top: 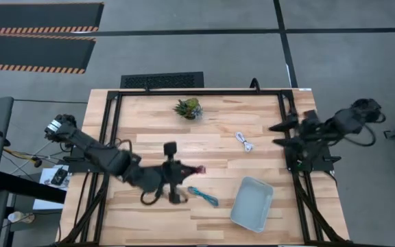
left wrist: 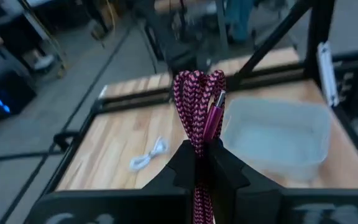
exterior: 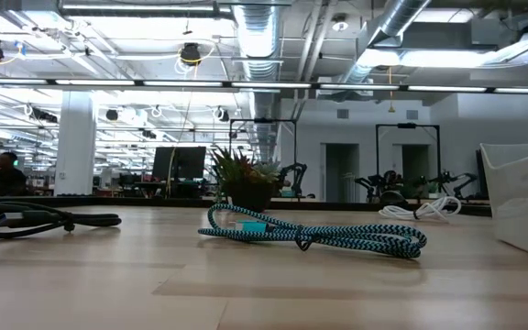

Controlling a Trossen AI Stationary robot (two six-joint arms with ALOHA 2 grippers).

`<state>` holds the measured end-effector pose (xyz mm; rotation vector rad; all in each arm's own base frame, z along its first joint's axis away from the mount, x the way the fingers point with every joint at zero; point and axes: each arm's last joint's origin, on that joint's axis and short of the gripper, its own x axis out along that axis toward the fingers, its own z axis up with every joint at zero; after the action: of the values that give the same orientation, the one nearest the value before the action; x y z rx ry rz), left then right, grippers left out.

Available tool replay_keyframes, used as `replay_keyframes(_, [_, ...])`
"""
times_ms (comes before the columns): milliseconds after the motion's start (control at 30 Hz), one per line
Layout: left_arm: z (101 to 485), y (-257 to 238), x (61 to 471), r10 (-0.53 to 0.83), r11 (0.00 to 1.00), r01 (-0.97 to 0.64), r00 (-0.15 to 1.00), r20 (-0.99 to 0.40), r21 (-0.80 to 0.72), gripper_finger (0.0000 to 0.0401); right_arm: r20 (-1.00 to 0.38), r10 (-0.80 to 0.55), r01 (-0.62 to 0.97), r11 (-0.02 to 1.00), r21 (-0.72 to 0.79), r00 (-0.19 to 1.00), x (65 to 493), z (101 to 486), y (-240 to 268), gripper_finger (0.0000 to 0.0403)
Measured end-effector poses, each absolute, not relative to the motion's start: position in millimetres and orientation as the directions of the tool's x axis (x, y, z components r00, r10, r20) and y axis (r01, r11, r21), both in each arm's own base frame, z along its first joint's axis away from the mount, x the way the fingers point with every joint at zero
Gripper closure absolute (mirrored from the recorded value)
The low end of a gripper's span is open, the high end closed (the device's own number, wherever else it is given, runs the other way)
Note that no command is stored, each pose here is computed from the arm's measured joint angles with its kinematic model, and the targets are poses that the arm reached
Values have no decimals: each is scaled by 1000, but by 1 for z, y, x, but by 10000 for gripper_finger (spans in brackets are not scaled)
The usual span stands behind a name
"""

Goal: Pick and place USB-C Cables
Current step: Put the pink charger cable into the white bin

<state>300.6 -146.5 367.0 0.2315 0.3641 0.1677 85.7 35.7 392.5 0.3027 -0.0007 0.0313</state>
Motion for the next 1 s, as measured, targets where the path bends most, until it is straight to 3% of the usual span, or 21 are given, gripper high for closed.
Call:
replay_keyframes(133, [351, -165, 302, 203, 968, -162, 953, -223, 192, 397, -51, 41, -17, 913, 407, 998, 56, 380, 21, 159])
replay_keyframes(300, [320, -177, 324, 177, 974, -153, 974, -143, 167, 397, -122, 84, -7, 850, 526, 989, 49, 346, 20, 159])
replay_keyframes(667, [280, -179, 404, 65, 992, -62, 998, -24, 107, 397, -185, 20, 76, 864, 498, 983, 58, 315, 27, 159])
replay_keyframes(1000, [252, -188, 471, -87, 978, 107, 989, -117, 178, 397, -176, -22, 110, 856, 505, 984, 58, 315, 26, 159])
